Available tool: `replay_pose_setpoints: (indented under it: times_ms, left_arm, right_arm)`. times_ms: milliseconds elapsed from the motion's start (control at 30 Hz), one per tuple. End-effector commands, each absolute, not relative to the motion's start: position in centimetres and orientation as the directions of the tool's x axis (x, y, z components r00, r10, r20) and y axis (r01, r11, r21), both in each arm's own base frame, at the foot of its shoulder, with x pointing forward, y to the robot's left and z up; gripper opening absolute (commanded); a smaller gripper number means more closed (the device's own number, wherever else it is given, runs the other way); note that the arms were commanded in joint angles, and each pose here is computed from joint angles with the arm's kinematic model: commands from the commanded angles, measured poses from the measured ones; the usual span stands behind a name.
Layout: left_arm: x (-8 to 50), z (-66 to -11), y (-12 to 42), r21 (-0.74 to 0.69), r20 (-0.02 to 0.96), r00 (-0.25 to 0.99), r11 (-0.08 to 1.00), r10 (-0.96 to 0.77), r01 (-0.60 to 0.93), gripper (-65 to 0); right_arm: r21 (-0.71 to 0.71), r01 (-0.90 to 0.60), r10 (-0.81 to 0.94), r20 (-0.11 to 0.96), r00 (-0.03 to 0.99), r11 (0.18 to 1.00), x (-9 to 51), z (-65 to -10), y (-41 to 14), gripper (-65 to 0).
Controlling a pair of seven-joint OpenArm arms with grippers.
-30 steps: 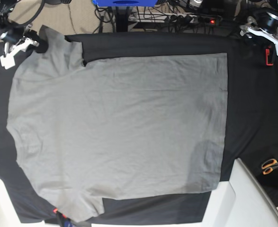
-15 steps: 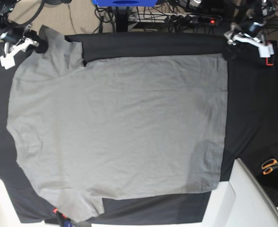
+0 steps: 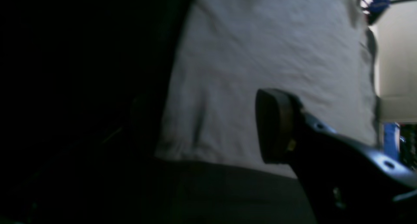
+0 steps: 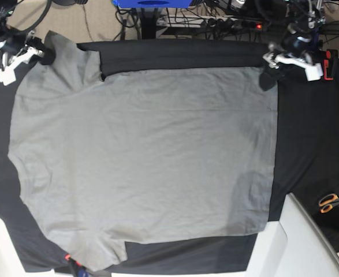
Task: Fold the T-shirt properly
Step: 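Move the left gripper to the hem corner on the same side and grasp, then lift both held corners and fold that side over toward the shirt's middle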
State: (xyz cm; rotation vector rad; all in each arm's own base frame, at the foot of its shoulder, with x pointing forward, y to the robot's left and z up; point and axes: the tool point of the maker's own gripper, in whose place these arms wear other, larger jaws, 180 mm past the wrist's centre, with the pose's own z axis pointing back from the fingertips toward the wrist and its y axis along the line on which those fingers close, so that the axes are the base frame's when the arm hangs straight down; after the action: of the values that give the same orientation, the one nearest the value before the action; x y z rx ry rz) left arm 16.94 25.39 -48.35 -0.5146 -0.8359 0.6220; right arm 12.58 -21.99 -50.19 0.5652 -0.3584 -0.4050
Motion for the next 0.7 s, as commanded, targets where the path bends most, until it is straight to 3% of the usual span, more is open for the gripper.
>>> replay_pose_setpoints:
  times_ms: [0, 233, 333, 467, 533, 667]
  left_arm:
    - [15.1, -50.2, 23.8, -0.607, 0.449, 0.617, 0.727, 0.647, -0.321, -21.9]
    - [15.2, -50.6, 22.2, -0.628, 0.430, 0.623, 0.712, 0.654, -0.314, -23.0]
    - [15.2, -50.5, 22.3, -0.627, 0.431, 0.622, 0.713, 0.654, -0.314, -33.6]
    - [15.2, -50.5, 22.3, -0.626, 0.432, 0.622, 0.714, 0.653, -0.314, -55.5]
    - [15.1, -50.6, 22.3, -0.625, 0.431, 0.624, 0.714, 0.652, -0.314, -63.2]
    - [14.9, -50.6, 22.3, -0.620, 0.428, 0.631, 0.719, 0.646, -0.315, -65.0]
  right_arm:
    - [0.551, 0.273, -0.447, 0.210, 0.869, 0.789, 12.2, -50.2, -22.8, -64.7]
    - [0.550, 0.273, -0.447, 0.209, 0.870, 0.789, 12.2, -50.2, -22.8, -64.7]
    - [0.549, 0.273, -0.446, 0.209, 0.870, 0.790, 12.2, -50.2, -22.9, -64.7]
    - [0.549, 0.273, -0.446, 0.209, 0.870, 0.790, 12.2, -50.2, -22.9, -64.7]
    - [0.549, 0.273, -0.446, 0.209, 0.870, 0.790, 12.2, -50.2, -22.9, -64.7]
    - [0.549, 0.273, -0.445, 0.208, 0.871, 0.790, 12.1, -50.2, -22.8, -64.7]
